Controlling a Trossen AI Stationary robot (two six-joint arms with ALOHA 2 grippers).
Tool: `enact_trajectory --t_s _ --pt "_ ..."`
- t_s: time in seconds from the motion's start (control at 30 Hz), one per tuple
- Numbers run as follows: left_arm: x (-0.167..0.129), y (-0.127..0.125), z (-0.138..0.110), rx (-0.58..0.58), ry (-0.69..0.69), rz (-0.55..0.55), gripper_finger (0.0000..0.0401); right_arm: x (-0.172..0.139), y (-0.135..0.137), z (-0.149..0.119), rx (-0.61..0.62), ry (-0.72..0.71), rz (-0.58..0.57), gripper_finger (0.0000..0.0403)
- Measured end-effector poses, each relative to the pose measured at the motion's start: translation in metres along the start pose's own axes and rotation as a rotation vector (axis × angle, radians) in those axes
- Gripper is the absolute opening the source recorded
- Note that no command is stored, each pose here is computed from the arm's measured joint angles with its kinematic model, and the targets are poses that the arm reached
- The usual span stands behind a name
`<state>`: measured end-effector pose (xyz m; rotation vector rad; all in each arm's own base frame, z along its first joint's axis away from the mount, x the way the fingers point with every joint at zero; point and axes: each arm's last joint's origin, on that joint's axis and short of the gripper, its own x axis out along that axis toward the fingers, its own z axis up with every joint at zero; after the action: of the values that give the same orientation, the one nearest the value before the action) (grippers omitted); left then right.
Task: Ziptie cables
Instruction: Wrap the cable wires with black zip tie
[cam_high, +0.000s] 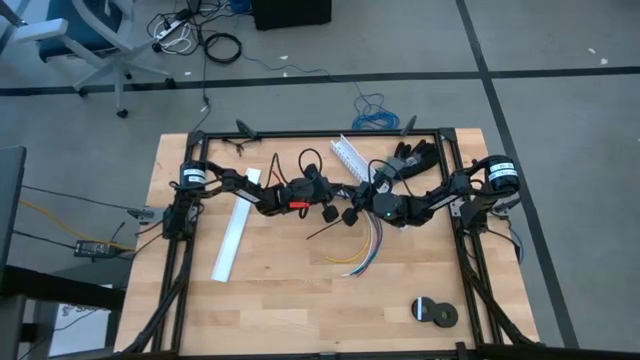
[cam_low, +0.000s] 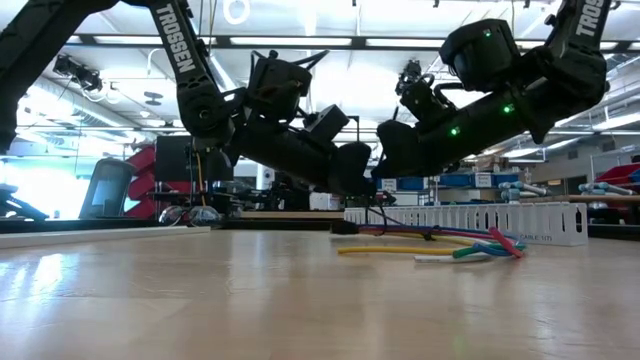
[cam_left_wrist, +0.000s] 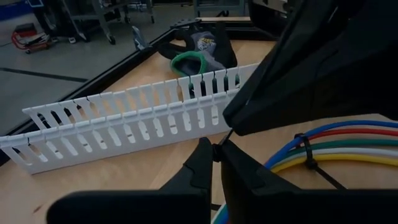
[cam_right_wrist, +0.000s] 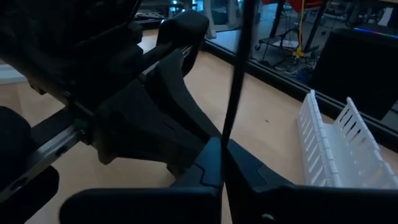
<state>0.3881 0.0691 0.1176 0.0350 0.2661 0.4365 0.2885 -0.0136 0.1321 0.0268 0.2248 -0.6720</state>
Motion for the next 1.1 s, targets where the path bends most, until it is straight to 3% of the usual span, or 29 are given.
enact_trajectory --t_s 0.4,0.7,0.97,1.1 --pt "0.0 0.0 0.001 -0.006 -0.007 -0.003 0.0031 -0.001 -0.001 0.004 -0.041 -0.024 -0.035 0.0" --pt "0.0 0.0 -0.001 0.001 0.019 -0.003 0.0032 -0.01 -0.006 0.027 -0.076 -0.094 -0.068 0.0" --pt "0.008 -0.003 -0.027 -0.061 0.061 -0.003 0.0031 -0.022 -0.011 0.045 -0.111 -0.108 -0.101 0.0" --pt "0.008 -0.005 -0.031 -0.07 0.066 -0.072 0.0026 -0.033 -0.011 0.046 -0.171 -0.058 -0.168 0.0"
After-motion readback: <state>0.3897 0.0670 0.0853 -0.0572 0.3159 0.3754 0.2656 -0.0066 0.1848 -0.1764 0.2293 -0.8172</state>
